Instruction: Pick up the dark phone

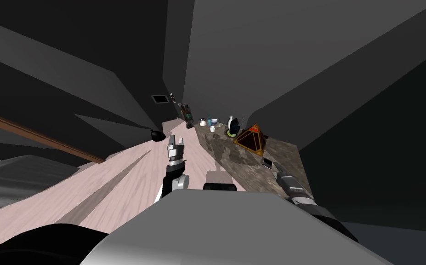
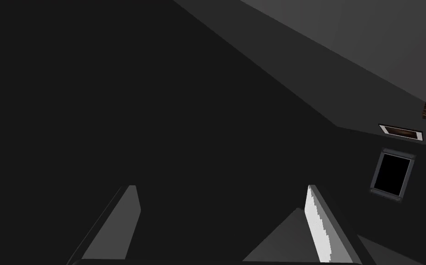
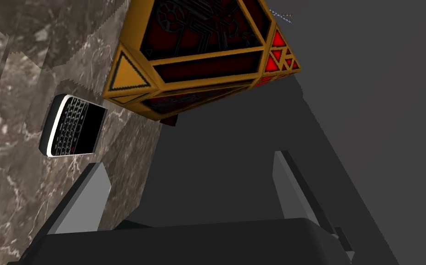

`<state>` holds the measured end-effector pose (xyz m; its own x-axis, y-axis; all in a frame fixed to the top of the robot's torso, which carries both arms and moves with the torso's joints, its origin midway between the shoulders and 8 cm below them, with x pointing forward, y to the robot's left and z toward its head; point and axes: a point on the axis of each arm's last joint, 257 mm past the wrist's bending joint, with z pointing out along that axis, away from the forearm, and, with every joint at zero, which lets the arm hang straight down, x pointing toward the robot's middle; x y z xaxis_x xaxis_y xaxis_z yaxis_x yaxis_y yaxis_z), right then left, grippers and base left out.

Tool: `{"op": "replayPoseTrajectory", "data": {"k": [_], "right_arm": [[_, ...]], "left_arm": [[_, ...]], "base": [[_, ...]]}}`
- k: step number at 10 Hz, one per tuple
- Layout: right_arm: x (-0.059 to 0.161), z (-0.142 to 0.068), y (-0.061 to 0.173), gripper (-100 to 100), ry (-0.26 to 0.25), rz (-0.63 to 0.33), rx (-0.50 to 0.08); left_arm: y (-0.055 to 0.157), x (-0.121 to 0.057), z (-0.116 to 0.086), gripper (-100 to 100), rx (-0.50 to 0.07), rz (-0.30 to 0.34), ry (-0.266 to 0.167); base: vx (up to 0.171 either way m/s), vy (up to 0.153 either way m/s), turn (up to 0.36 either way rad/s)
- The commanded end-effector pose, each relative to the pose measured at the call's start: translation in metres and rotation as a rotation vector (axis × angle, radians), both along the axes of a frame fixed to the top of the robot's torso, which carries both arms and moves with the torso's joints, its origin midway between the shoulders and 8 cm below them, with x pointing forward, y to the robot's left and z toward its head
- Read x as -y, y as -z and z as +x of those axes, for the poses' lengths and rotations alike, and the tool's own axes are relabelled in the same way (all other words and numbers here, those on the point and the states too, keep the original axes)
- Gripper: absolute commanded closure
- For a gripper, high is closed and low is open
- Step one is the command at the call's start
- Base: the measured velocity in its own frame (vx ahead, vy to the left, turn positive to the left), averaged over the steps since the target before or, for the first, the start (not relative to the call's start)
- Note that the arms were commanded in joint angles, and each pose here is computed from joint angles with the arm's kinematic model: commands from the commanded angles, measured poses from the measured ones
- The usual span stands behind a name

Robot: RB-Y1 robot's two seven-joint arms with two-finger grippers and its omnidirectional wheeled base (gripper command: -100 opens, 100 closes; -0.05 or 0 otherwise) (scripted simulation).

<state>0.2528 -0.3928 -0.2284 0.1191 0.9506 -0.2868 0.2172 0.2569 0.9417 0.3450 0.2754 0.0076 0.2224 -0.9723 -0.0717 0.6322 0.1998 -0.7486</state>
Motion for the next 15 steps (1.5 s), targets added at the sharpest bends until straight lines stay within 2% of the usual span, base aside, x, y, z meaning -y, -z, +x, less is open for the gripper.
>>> {"op": "replayPoseTrajectory", "data": {"k": [1,3,4,5,6,8,9,10,11,12,13,14,15], "right_arm": [[0.016,-0.021,0.018,-100,0.023,-0.024,-0.085],[0.018,-0.03,0.023,-100,0.031,-0.024,-0.109],[0.029,-0.046,0.033,-100,0.046,-0.045,-0.173],[0.03,-0.055,0.038,-100,0.054,-0.045,-0.195],[0.04,-0.07,0.045,-100,0.067,-0.065,-0.254],[0.042,-0.081,0.05,-100,0.076,-0.065,-0.281],[0.052,-0.099,0.058,-100,0.09,-0.084,-0.344],[0.053,-0.108,0.061,-100,0.097,-0.083,-0.365],[0.062,-0.128,0.068,-100,0.111,-0.101,-0.432],[0.063,-0.135,0.069,-100,0.115,-0.1,-0.446],[0.071,-0.152,0.074,-100,0.126,-0.116,-0.506],[0.072,-0.161,0.076,-100,0.132,-0.116,-0.525],[0.079,-0.182,0.08,-100,0.142,-0.13,-0.59]], "left_arm": [[0.0,0.0,0.0,0,0.0,0.0,0.0],[0.0,0.0,0.0,0,0.0,0.0,0.0],[0.0,0.0,0.0,0,0.0,0.0,0.0],[0.0,0.0,0.0,0,0.0,0.0,0.0],[0.0,0.0,0.0,0,0.0,0.0,0.0],[0.0,0.0,0.0,0,0.0,0.0,0.0],[0.0,0.0,0.0,0,0.0,0.0,0.0],[0.0,0.0,0.0,0,0.0,0.0,0.0],[0.0,0.0,0.0,0,0.0,0.0,0.0],[0.0,0.0,0.0,0,0.0,0.0,0.0],[0.0,0.0,0.0,0,0.0,0.0,0.0],[0.0,0.0,0.0,0,0.0,0.0,0.0],[0.0,0.0,0.0,0,0.0,0.0,0.0]], "base": [[0.039,-0.013,0.308],[0.027,-0.008,0.045],[0.029,0.002,0.289],[0.035,-0.011,0.153],[0.046,-0.012,0.277],[0.033,-0.013,0.064],[0.035,-0.001,0.276],[0.034,-0.012,0.166],[0.044,-0.01,0.254],[0.043,-0.017,0.154],[0.054,-0.025,0.283],[0.046,-0.026,0.144],[0.055,-0.015,0.236]]}}
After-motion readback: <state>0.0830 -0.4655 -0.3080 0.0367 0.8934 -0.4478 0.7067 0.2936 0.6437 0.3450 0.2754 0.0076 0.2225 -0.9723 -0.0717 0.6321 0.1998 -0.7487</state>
